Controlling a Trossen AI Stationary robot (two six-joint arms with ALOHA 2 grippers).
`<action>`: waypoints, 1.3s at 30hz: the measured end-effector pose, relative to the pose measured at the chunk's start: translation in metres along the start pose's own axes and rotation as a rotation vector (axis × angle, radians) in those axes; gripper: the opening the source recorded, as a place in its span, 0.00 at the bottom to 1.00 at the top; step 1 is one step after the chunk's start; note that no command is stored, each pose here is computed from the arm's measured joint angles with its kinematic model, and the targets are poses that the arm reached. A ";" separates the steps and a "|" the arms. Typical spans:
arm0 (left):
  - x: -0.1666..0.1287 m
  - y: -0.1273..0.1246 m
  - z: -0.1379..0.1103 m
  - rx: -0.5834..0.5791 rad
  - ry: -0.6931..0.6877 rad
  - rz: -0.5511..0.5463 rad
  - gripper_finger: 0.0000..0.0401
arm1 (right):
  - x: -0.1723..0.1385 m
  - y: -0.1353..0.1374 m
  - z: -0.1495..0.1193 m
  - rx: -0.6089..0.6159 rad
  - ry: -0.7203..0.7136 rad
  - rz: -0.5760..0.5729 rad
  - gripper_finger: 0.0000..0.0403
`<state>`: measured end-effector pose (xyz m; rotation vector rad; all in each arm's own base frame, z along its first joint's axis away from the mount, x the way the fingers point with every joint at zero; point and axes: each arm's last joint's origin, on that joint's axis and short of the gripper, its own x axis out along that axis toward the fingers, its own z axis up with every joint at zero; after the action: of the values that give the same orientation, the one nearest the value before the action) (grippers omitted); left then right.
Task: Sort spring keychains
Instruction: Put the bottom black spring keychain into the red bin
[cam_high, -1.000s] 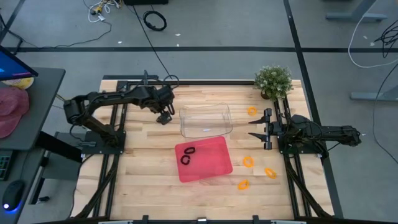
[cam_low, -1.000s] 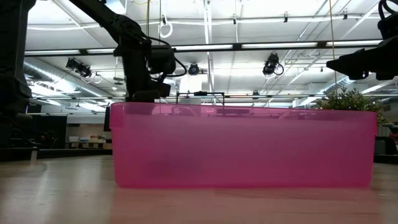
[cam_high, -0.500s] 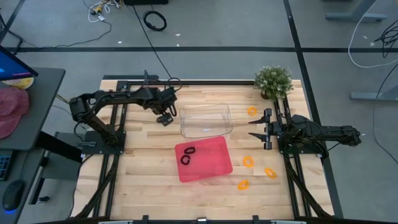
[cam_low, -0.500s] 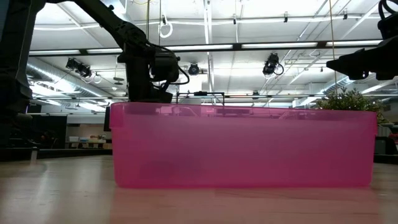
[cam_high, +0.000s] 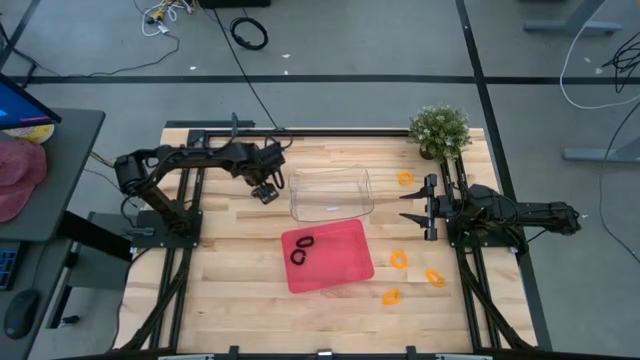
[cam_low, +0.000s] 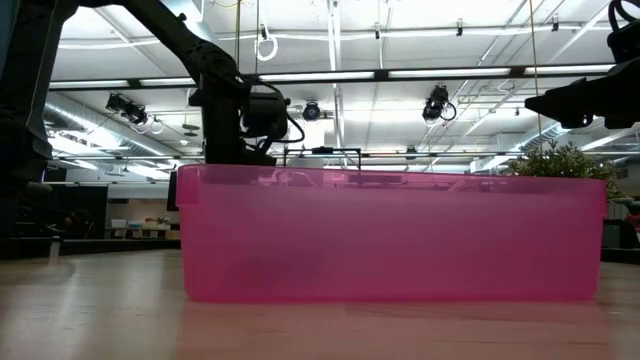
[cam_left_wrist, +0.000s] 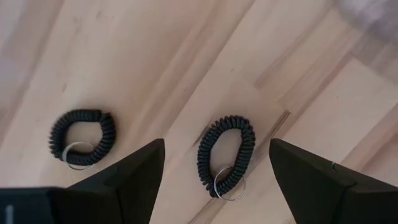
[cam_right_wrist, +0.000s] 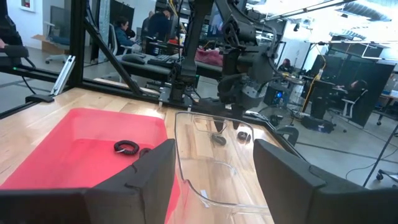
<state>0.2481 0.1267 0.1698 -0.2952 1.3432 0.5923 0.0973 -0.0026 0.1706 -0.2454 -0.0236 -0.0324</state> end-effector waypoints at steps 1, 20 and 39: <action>0.003 0.000 -0.003 0.000 0.002 0.001 0.74 | 0.000 0.000 0.000 0.000 0.000 0.000 0.55; 0.009 -0.004 -0.004 0.030 -0.041 -0.003 0.74 | 0.000 0.000 0.000 0.000 0.000 0.000 0.55; 0.008 -0.011 -0.004 0.044 -0.050 -0.010 0.74 | 0.000 0.000 0.000 0.000 0.000 0.000 0.55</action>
<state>0.2513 0.1176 0.1600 -0.2492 1.3043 0.5578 0.0973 -0.0026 0.1706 -0.2454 -0.0239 -0.0322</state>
